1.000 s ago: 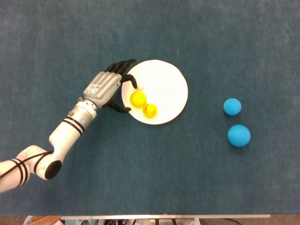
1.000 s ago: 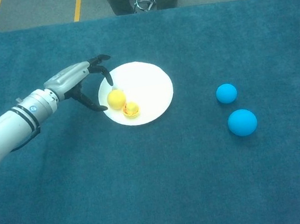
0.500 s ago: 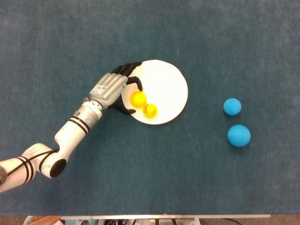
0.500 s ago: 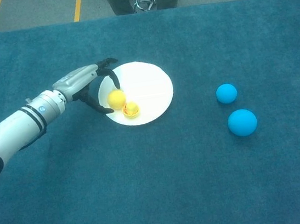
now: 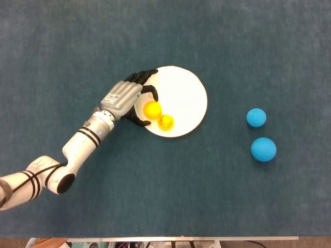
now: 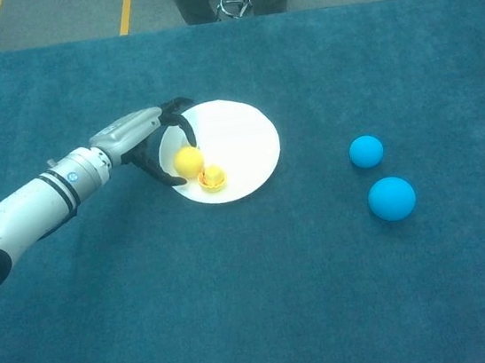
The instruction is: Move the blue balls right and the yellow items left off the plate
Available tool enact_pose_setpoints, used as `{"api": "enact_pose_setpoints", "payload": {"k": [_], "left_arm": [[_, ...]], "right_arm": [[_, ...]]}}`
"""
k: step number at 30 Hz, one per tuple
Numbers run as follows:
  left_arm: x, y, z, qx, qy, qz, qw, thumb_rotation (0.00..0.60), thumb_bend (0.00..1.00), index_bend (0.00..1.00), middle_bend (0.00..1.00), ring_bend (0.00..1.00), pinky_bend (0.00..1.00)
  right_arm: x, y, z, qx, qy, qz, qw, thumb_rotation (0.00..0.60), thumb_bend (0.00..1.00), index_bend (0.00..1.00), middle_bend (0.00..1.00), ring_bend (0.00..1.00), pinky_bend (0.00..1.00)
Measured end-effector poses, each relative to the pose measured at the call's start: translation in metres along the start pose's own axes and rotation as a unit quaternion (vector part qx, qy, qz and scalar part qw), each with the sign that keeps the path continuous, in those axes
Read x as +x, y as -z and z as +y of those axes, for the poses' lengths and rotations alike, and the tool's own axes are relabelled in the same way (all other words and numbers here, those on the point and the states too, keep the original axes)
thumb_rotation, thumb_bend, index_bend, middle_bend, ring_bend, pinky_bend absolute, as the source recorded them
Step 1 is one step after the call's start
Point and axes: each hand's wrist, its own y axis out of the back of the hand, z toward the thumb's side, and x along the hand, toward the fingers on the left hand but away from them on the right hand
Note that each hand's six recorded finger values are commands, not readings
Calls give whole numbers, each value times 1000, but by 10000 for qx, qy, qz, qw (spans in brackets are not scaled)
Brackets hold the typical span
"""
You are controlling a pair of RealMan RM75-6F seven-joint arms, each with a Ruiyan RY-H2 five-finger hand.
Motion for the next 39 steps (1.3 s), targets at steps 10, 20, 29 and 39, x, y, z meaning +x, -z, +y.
{"api": "enact_pose_setpoints", "payload": {"k": [10,20,29,39], "left_arm": [[0,-1,-1,-7,24,-10,10000,600,11,467,0,0,83],[3,-5,-5,28,96,-49,9999,600,11,470,0,0,83],[2,-11,-3,-16,50,-137,9999,600,11,506,0,0,85],[-4,-27,11,-18,-90,-338,9994,600,11,529,0,0,86]], "right_arm": [[0,0,-3,-19,-22,3,10000,600,0,309,156,25,44],[1,2,-5,-45,-41,-26,10000,600,0,309,156,25,44],[1,4,-5,-44,-22,-56,10000,600,0,309,156,25,44],[0,5,-4,-61,4,-66,10000,600,0,309,156,25,44]]}}
